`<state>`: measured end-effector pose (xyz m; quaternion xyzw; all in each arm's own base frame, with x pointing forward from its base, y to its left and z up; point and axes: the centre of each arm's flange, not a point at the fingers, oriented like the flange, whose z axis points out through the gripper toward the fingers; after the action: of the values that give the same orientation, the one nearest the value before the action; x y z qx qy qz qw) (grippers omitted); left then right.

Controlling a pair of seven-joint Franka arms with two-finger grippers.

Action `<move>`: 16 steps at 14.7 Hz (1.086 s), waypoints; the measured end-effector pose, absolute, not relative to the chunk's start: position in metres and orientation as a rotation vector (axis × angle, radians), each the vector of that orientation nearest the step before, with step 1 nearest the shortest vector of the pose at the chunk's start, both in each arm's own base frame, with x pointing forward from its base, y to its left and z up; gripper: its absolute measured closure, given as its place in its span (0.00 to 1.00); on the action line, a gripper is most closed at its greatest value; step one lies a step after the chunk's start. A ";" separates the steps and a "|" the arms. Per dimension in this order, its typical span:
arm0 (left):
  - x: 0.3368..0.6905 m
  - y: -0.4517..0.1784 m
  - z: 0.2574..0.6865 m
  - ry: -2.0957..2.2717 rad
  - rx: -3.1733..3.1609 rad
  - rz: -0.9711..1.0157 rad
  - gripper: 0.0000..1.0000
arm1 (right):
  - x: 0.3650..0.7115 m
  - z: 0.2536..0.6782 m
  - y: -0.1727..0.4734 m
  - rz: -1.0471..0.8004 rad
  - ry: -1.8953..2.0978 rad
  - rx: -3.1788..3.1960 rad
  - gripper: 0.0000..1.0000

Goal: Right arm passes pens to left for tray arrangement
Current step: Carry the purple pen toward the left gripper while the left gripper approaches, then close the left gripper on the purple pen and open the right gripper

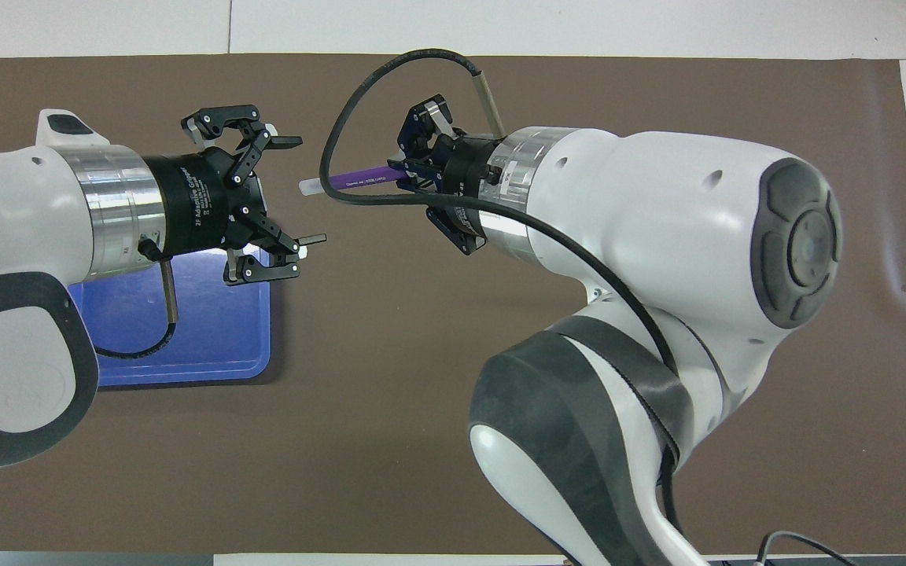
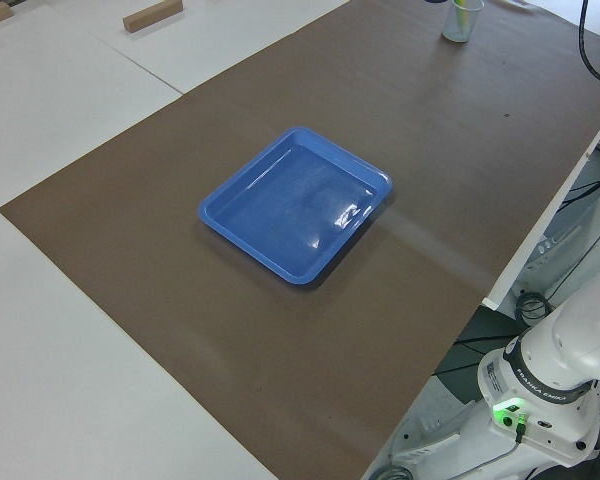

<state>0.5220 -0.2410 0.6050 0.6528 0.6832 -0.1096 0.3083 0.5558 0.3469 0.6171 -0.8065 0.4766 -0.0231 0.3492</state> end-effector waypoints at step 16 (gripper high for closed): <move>0.513 -0.278 0.606 1.720 1.748 -0.239 0.19 | 0.557 0.615 0.346 -0.078 1.235 -2.070 0.82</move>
<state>0.5126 -0.2781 0.6056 0.6689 0.6585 -0.0916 0.3323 0.5574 0.3459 0.6154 -0.8018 0.4785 -0.0302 0.3568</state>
